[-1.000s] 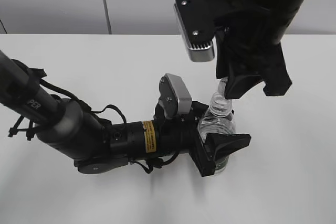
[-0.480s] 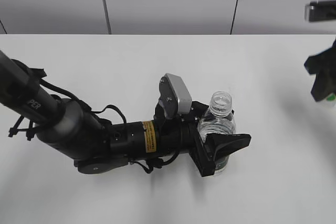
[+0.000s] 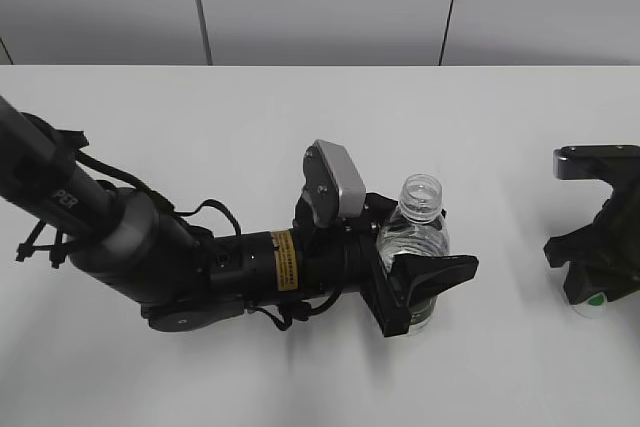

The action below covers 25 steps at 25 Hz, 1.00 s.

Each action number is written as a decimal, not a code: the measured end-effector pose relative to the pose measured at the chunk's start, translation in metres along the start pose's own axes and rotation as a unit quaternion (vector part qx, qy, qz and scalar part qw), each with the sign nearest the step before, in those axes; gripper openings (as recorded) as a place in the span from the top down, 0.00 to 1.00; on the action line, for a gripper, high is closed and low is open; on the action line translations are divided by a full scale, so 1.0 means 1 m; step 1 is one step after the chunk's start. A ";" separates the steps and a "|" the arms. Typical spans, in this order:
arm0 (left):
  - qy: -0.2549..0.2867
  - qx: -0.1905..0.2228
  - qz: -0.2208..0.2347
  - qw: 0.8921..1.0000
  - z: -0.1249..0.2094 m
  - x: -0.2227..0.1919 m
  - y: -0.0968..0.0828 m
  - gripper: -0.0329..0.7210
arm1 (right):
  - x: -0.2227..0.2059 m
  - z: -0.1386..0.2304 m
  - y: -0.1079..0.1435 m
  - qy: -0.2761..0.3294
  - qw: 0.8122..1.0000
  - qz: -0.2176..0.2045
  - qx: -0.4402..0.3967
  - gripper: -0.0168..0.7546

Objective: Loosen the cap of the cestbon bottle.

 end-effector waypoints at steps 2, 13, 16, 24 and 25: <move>0.000 0.000 0.000 1.000 0.000 0.000 0.000 0.28 | -0.005 0.002 0.001 0.007 1.000 -0.003 -0.004 0.56; 0.005 0.006 -0.002 1.000 0.002 0.000 0.001 0.17 | -0.005 0.002 0.005 0.007 1.000 -0.015 -0.021 0.14; 0.012 0.007 -0.003 1.000 0.005 0.001 0.001 0.16 | -0.005 0.004 0.006 0.012 1.000 -0.018 -0.022 0.14; 0.020 0.010 -0.009 1.000 0.003 0.014 0.002 0.16 | -0.005 0.005 0.007 0.014 0.999 -0.020 -0.022 0.15; 0.021 0.011 -0.013 1.000 0.002 0.017 0.003 0.16 | -0.005 0.005 0.007 0.014 0.999 -0.020 -0.022 0.15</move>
Point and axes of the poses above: a point on each arm's last joint axis where the gripper is mounted, x pointing back along that axis away from the gripper, y along the wrist's bending axis when the last joint is at zero, z = x × y, the point moved 9 cm from there along -x, pointing out along that axis toward the gripper, and after that the axes turned 15 degrees about x, right-handed, at the moved point
